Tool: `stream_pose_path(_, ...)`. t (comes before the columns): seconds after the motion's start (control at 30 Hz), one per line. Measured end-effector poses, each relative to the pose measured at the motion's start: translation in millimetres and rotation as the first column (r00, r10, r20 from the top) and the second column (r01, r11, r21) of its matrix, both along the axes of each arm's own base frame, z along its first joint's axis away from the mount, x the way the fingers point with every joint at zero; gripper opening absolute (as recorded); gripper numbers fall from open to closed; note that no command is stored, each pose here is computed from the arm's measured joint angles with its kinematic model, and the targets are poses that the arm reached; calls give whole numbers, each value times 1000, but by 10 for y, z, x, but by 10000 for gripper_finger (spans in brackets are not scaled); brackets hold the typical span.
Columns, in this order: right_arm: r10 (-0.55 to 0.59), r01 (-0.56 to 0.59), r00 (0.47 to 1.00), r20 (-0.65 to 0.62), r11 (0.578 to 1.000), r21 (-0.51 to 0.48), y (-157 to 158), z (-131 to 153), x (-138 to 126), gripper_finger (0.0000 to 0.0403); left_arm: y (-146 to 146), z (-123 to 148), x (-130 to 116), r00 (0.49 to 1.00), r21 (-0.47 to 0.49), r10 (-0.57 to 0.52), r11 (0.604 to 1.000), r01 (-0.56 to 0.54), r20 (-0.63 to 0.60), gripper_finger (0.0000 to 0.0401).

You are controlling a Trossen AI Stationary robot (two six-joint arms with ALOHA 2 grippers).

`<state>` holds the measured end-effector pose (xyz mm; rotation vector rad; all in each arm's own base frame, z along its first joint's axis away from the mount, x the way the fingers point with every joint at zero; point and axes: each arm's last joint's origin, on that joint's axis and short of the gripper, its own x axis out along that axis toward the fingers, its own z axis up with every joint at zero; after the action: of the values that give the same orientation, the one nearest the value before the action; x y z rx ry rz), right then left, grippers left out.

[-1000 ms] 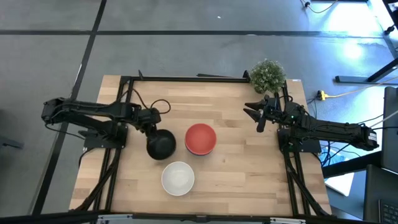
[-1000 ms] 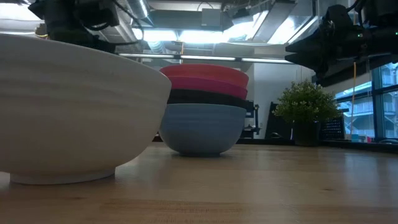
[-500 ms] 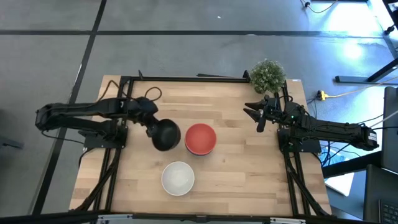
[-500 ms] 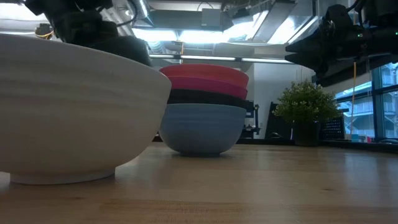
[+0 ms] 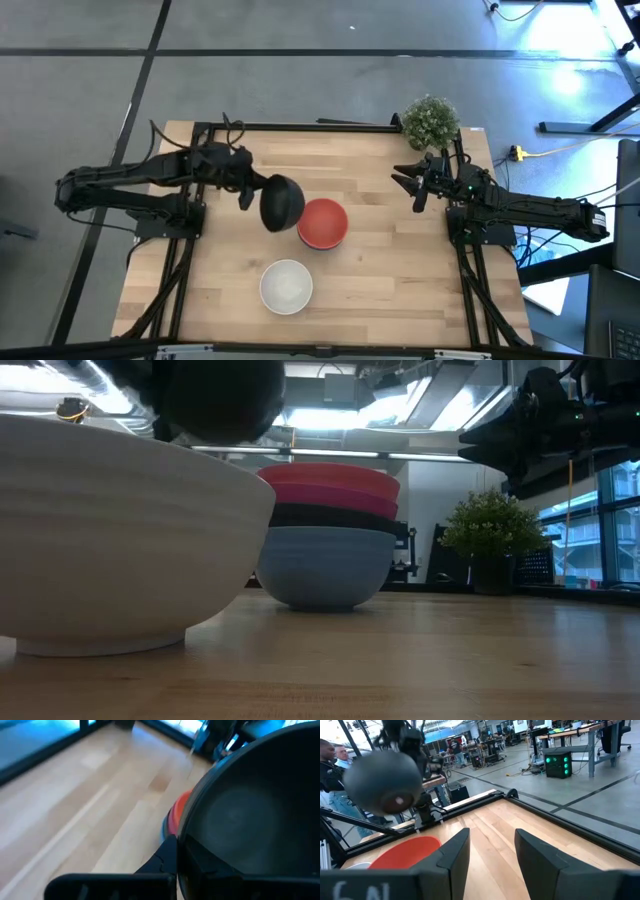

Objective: Nest bowls inside each other
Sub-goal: Stack the black bowl on top of the orange bowl

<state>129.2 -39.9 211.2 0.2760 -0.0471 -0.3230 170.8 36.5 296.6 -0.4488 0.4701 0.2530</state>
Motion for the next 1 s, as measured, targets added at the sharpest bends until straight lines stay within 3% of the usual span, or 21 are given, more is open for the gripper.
stream_pose_path(0.13,0,0,1000,0,1000,0,0,0,0,158,4,249,15,998,14,0,1000,-1,57,2)
stream_pose_path(0.3,0,0,1000,-1,1000,-2,0,0,0,158,20,393,104,1000,-2,-9,1000,9,8,2)
stream_pose_path(0.6,0,0,1000,-2,1000,-7,0,0,0,158,92,499,495,989,21,-103,994,106,-102,2)
stream_pose_path(1.0,-1,0,1000,-8,1000,-23,0,0,0,158,176,597,965,964,-53,-175,984,167,-200,2)
